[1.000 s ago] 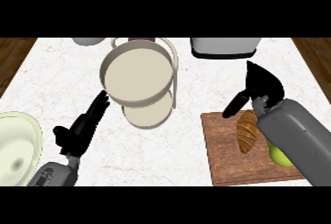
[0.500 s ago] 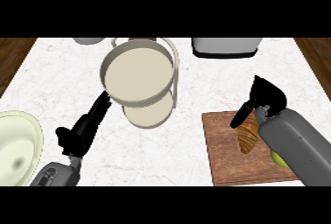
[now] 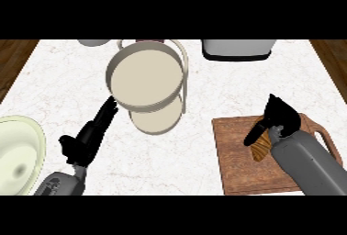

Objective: Pick the croissant from the cutting board and place it in the tiered basket

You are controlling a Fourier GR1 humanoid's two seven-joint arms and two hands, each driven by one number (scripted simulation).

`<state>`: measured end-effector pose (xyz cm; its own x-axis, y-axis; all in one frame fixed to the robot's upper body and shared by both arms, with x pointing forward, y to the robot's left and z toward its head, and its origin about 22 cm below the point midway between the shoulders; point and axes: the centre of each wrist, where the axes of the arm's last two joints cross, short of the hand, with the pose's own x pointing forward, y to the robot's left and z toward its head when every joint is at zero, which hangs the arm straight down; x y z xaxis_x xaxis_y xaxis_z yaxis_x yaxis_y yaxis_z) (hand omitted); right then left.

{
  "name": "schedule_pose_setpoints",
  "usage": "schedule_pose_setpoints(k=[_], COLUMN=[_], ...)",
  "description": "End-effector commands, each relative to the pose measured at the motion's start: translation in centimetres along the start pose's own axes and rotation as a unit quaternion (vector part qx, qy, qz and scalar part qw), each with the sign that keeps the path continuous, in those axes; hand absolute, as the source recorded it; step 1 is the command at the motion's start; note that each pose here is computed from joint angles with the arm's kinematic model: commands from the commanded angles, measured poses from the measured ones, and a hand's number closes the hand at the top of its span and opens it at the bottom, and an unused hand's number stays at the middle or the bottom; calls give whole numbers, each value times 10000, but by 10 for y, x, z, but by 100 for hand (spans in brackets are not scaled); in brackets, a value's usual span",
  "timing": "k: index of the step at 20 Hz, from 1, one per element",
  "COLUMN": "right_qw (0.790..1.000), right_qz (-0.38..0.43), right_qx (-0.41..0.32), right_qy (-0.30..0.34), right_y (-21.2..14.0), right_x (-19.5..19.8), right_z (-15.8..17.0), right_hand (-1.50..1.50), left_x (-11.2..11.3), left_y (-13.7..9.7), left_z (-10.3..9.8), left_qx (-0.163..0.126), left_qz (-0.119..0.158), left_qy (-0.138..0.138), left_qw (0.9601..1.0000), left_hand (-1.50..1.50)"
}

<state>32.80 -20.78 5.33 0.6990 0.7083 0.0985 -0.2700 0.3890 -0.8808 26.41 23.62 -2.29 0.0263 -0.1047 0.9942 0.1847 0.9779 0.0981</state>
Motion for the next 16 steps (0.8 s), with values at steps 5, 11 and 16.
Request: schedule_pose_setpoints(k=[5, 11, 16], right_qw=[9935, 9934, 9932], right_qz=[-123, -252, -243], right_qx=[128, 161, 235], right_qy=[1128, 1104, 1111], right_y=[17, 31, 37], right_x=[-9, -26, -38], right_z=[4, -4, -21], right_hand=[-150, -150, -150], left_x=[-3, 8, -11], left_y=[-3, 4, 4], left_z=[0, -13, 4], left_qx=[-99, -24, -90], left_qz=[40, 34, 56], left_qy=[3, -4, -111], left_qw=[9999, 10000, 9999], left_hand=[0, 0, 0])
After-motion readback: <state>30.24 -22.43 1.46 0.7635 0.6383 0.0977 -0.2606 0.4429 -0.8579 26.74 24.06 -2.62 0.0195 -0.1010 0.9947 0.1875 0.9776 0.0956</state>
